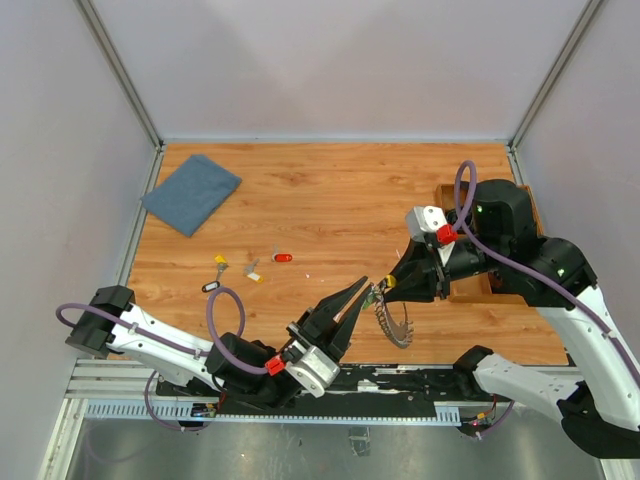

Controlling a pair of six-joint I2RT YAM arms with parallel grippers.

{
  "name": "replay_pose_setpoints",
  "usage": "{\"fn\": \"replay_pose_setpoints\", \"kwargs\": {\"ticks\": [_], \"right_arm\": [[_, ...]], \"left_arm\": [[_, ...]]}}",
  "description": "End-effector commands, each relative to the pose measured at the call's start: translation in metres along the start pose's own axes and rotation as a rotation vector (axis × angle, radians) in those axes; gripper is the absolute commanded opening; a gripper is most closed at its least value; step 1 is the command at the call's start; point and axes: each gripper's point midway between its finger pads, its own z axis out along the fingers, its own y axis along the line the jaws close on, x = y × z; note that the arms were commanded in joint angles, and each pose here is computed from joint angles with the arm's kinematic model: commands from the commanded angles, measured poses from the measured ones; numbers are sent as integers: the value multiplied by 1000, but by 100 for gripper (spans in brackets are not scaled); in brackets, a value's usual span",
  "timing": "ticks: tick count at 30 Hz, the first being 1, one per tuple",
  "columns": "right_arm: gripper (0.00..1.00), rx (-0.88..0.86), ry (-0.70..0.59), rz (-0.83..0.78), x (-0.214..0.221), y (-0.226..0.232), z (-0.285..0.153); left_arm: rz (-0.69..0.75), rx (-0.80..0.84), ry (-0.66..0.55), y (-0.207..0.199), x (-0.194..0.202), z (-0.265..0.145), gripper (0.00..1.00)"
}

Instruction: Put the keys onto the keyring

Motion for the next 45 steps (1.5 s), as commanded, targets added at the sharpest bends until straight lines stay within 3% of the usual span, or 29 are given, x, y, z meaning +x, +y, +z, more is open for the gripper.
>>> {"fn": "replay_pose_setpoints", "kwargs": {"ticks": [1, 5, 11, 23, 33, 45], "right_arm": [[1, -34, -37, -67, -14, 15, -5], [1, -43, -41, -65, -15, 18, -5], [1, -44, -33, -55, -13, 20, -6], [1, -52, -25, -51, -10, 24, -7], [1, 5, -19, -84, -14, 21, -12], [0, 101, 6, -107, -12, 8, -18]], "left_arm": [[-62, -68, -4, 21, -8, 0, 19], [-61, -68, -1, 21, -7, 1, 18], [-64, -81, -2, 26, -6, 4, 9], [-71, -73, 2, 25, -2, 15, 8], [-80, -66, 46, 22, 13, 14, 30], [-136, -59, 65, 46, 12, -2, 42]]}}
